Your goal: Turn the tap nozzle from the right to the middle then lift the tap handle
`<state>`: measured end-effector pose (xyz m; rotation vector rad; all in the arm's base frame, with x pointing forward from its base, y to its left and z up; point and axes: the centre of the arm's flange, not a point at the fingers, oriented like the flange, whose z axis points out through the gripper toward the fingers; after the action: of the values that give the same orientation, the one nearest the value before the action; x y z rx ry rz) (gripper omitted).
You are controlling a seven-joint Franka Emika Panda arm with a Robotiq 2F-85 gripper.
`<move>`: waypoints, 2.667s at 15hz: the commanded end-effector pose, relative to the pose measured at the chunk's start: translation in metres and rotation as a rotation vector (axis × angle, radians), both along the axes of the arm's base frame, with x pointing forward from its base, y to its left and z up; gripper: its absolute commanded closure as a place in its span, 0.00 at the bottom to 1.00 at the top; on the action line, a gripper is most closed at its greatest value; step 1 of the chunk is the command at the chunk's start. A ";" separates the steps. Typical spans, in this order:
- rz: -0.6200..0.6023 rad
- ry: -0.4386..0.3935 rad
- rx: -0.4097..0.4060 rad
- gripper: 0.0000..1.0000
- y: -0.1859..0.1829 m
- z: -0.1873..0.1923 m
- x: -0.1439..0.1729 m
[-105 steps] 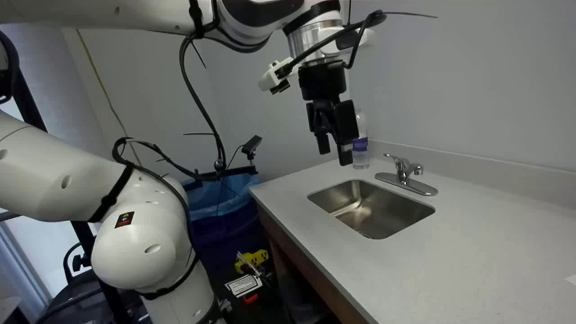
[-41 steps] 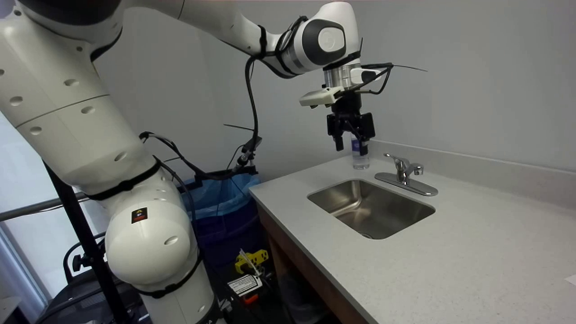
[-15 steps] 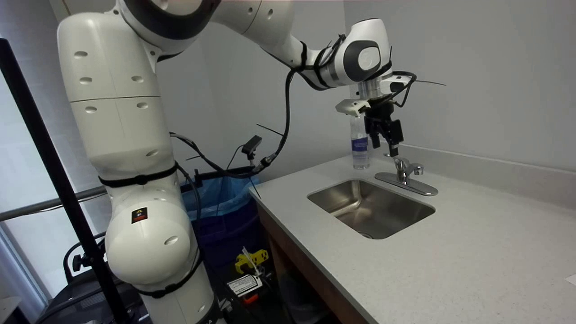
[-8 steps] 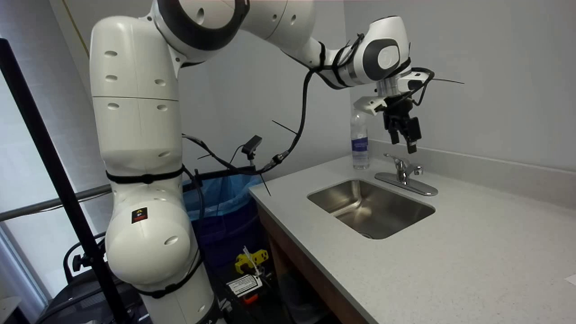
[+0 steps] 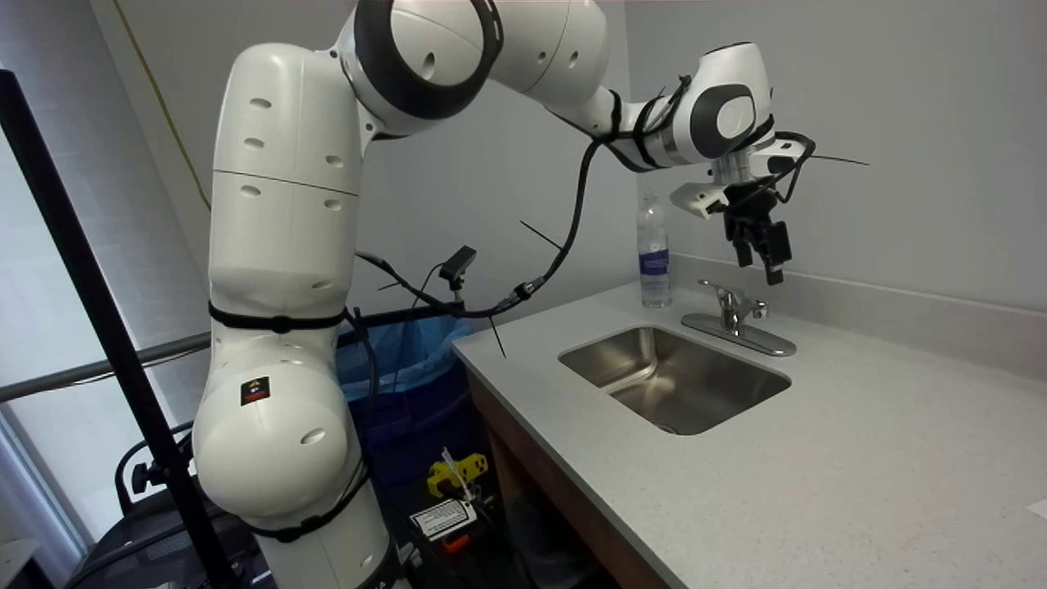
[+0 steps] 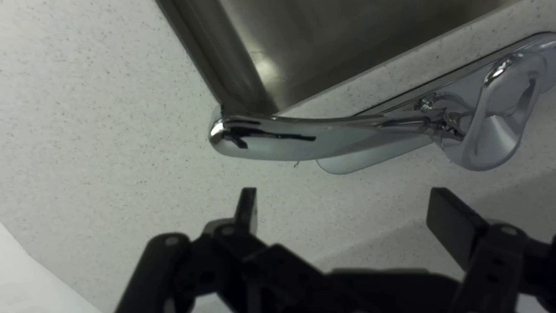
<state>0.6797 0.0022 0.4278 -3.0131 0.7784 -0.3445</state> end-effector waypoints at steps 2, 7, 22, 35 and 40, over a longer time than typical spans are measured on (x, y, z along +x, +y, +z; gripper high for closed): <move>-0.037 -0.027 -0.004 0.00 -0.011 -0.010 0.032; -0.047 -0.013 -0.013 0.00 -0.021 -0.024 0.036; -0.037 0.045 -0.011 0.00 -0.031 -0.048 0.000; 0.031 0.069 -0.021 0.00 -0.038 -0.046 -0.048; 0.064 0.087 -0.006 0.00 -0.031 -0.048 -0.058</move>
<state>0.6535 -0.0373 0.3814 -3.0612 0.7622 -0.2936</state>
